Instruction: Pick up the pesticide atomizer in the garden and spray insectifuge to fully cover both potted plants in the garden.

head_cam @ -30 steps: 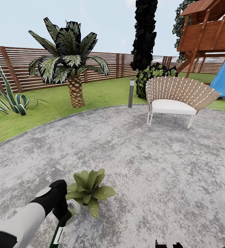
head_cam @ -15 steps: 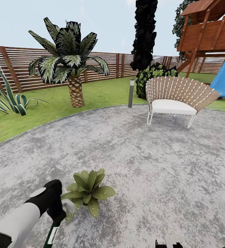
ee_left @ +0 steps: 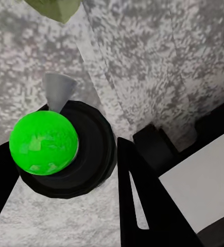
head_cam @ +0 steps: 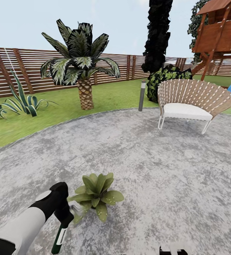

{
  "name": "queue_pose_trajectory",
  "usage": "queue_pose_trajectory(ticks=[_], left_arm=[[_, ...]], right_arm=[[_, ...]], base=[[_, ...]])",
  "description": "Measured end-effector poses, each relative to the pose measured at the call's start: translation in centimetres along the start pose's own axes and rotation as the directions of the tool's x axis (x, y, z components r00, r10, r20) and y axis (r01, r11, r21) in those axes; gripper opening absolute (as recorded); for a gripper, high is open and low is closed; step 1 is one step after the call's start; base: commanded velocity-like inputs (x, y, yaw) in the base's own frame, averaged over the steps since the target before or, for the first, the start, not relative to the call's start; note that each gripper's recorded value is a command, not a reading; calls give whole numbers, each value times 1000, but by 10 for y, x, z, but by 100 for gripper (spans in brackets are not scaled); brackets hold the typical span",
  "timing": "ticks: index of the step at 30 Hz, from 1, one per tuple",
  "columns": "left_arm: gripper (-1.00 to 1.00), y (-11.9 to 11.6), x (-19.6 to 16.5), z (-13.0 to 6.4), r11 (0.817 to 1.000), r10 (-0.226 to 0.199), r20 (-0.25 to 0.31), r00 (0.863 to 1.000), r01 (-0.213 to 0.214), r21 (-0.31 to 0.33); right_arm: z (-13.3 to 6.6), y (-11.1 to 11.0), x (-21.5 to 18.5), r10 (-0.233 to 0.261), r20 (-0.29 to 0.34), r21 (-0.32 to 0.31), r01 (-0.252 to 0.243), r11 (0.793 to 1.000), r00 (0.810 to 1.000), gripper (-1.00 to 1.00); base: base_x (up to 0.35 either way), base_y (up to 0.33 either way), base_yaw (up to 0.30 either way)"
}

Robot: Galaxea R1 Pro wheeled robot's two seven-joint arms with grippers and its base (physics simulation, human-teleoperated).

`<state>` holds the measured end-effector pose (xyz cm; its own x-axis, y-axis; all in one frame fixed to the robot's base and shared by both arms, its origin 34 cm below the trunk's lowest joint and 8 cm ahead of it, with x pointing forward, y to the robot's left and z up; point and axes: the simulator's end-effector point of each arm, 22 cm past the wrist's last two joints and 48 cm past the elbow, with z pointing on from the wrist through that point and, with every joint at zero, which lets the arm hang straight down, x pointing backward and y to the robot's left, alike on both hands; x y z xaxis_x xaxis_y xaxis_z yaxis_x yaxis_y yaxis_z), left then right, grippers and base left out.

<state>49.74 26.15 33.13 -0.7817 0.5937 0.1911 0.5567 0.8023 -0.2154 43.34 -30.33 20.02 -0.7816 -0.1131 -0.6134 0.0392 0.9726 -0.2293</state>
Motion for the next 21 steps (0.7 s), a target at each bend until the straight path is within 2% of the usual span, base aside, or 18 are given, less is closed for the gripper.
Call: queue_pose_trajectory(ticks=[7,15,18,21], left_arm=[[-100,1,0,-1,1000,0,1,1000,0,-2],[-100,0,-1,-1,1000,1,1,1000,-1,-2],[-100,1,0,-2,1000,5,-7,1000,-5,-6],[-100,10,8,-3,1000,1,-16,1000,-1,-11]], right_arm=[[0,-1,0,0,-1,1,0,1000,1000,100],[0,-1,0,1,0,1,-1,1000,1000,100],[0,-1,0,2,0,2,-2,1000,1000,100],[0,-1,0,2,0,4,-2,1000,1000,100]], base=[[-57,297,-28],[201,269,-274],[94,85,-286],[14,12,-87]])
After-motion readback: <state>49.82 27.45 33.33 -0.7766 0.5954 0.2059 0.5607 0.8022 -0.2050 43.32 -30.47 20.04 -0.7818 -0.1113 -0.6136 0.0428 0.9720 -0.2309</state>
